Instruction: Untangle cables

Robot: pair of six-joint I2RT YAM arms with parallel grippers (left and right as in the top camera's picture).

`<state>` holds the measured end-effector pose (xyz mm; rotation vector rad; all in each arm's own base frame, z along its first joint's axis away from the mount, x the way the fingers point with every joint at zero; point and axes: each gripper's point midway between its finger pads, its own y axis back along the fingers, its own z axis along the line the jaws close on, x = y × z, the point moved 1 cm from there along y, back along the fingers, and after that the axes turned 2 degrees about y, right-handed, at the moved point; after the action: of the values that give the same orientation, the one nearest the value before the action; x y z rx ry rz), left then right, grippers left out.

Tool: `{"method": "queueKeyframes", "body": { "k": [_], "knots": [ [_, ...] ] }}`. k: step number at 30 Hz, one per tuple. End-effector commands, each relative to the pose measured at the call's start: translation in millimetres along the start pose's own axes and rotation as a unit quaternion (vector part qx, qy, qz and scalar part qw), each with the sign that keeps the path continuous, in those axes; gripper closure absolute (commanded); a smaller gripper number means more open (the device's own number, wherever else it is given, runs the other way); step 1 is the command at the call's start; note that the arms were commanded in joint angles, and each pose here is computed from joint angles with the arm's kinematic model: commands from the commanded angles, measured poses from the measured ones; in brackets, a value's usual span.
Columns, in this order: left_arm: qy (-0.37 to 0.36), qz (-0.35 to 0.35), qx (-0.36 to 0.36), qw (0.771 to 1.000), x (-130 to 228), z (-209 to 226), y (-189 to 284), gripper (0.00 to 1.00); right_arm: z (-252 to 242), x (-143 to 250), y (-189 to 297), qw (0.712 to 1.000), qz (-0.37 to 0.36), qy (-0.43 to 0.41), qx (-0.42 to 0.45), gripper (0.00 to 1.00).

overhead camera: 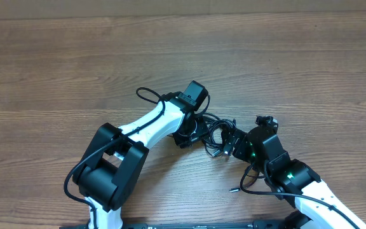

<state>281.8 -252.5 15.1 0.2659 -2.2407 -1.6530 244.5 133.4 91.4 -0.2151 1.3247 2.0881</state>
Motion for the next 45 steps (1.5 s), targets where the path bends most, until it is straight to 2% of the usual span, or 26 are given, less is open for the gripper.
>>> {"method": "queueKeyframes", "body": {
  "k": [1, 5, 8, 10, 15, 20, 24, 29, 35, 37, 39, 45],
  "knots": [
    [0.016, -0.008, -0.018, 1.0, -5, 7, -8, 0.49, 1, -3, 2, 1.0, -0.006, -0.003, -0.003, 0.0],
    [0.016, -0.024, -0.028, 0.999, -10, 10, -7, 0.58, 1, -2, 2, 1.0, -0.005, -0.003, -0.003, 0.0],
    [0.016, -0.044, -0.055, 0.997, -14, 20, -9, 0.58, 1, -2, 2, 1.0, -0.005, -0.003, -0.003, 0.0],
    [0.013, -0.043, -0.058, 0.997, -13, 21, -13, 0.56, 2, -2, 2, 1.0, -0.003, -0.003, -0.004, 0.0],
    [0.01, -0.031, -0.075, 0.997, -6, 28, -26, 0.59, 1, -1, 2, 1.0, -0.002, -0.003, -0.002, 0.0],
    [0.014, -0.023, -0.083, 0.996, -5, 33, -32, 0.83, 0, 0, 0, 1.0, 0.0, -0.003, 0.001, 0.0],
    [0.009, -0.021, -0.083, 0.996, -6, 33, -32, 0.85, -3, 2, -3, 1.0, 0.005, -0.002, 0.008, 0.0],
    [0.001, -0.023, -0.084, 0.996, -7, 33, -32, 0.79, -3, 1, -6, 1.0, 0.005, -0.002, 0.01, 0.0],
    [-0.005, -0.034, -0.08, 0.996, -11, 31, -33, 0.8, -2, 1, -7, 1.0, 0.004, -0.002, 0.008, 0.0],
    [-0.017, -0.041, -0.075, 0.996, -15, 28, -33, 0.83, -2, 2, -7, 1.0, 0.006, -0.002, 0.009, 0.0],
    [-0.033, -0.047, -0.068, 0.996, -19, 25, -33, 0.96, -2, 2, -7, 1.0, 0.007, -0.002, 0.008, 0.0],
    [-0.073, -0.058, -0.051, 0.994, -38, 20, -23, 0.96, 0, 4, -7, 1.0, 0.013, -0.002, 0.002, 0.0]
  ]
}}
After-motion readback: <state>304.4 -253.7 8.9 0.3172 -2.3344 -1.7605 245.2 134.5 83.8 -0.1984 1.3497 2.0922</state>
